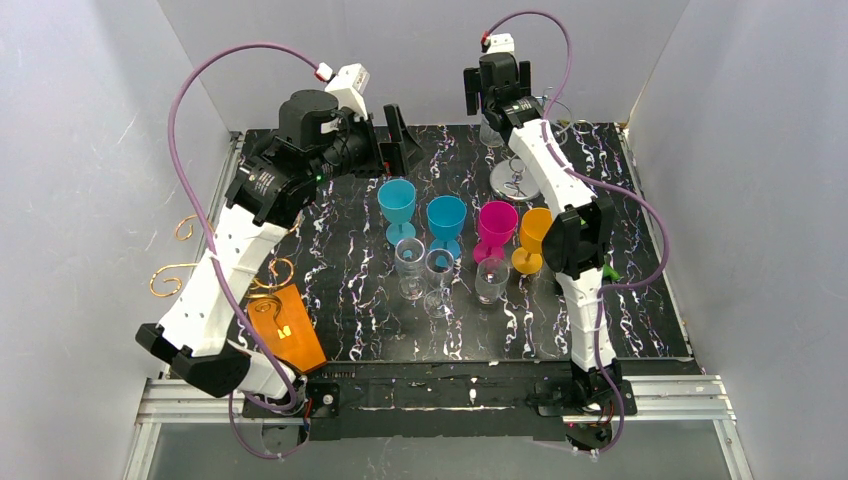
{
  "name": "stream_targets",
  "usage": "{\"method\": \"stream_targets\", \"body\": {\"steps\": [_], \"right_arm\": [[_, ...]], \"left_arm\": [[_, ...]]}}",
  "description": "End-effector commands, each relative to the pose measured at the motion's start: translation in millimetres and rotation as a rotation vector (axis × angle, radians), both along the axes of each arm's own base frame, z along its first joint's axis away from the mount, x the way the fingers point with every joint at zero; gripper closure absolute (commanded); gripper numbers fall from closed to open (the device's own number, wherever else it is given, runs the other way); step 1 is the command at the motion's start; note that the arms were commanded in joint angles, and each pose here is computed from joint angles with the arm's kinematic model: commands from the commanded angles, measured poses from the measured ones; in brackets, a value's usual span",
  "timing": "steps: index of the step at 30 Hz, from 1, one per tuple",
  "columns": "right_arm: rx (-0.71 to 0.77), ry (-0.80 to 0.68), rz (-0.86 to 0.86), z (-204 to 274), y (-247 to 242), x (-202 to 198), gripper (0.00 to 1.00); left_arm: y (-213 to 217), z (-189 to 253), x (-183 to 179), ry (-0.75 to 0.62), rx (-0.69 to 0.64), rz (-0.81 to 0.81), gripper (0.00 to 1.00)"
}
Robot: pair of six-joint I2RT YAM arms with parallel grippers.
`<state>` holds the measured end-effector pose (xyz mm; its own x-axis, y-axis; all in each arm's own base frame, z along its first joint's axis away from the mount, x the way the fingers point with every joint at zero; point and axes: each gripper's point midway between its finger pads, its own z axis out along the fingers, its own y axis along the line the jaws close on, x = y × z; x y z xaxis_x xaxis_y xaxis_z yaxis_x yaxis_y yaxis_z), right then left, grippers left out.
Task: Take the wine glass off the wine glass rack
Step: Pick up the wine glass from the wine rack.
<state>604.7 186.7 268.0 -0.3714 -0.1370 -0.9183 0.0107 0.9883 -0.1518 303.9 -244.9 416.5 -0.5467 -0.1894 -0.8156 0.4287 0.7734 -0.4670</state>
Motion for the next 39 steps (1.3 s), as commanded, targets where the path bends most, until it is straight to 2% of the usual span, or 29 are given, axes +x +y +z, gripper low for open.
{"method": "stream_targets", "body": {"steps": [1,11,13,17,19,21,29,39], "right_arm": [[0.045,-0.094,-0.01,26.2,3.7,8.1,0.08],[0.055,-0.049,0.009,13.1,6.9,2.6,0.29],[0.053,-0.045,0.012,12.6,6.9,1.7,0.3],[0.028,-0.037,-0.008,11.0,1.3,0.3,0.22],[0.018,-0.033,-0.01,9.7,0.0,-0.1,0.21],[0.021,-0.033,-0.006,10.2,0.4,-0.3,0.23],[0.036,-0.054,-0.001,20.3,1.8,-0.6,0.47],[0.05,-0.122,0.038,48.5,6.9,-1.7,0.48]], "left_arm": [[3.3,5.6,-0.7,-0.014,0.013,-0.004,0.01],[2.1,4.6,1.2,-0.007,0.006,-0.006,0.01],[1.6,4.3,1.2,-0.006,0.004,-0.008,0.0],[0.9,4.6,0.7,-0.002,-0.002,-0.012,0.01],[1.3,4.9,0.3,-0.002,-0.002,-0.011,0.01],[1.6,5.1,0.0,-0.002,-0.003,-0.01,0.01],[2.7,5.8,-1.2,-0.004,-0.004,-0.008,0.01],[3.1,5.0,-1.3,-0.004,-0.003,-0.007,0.01]]}}
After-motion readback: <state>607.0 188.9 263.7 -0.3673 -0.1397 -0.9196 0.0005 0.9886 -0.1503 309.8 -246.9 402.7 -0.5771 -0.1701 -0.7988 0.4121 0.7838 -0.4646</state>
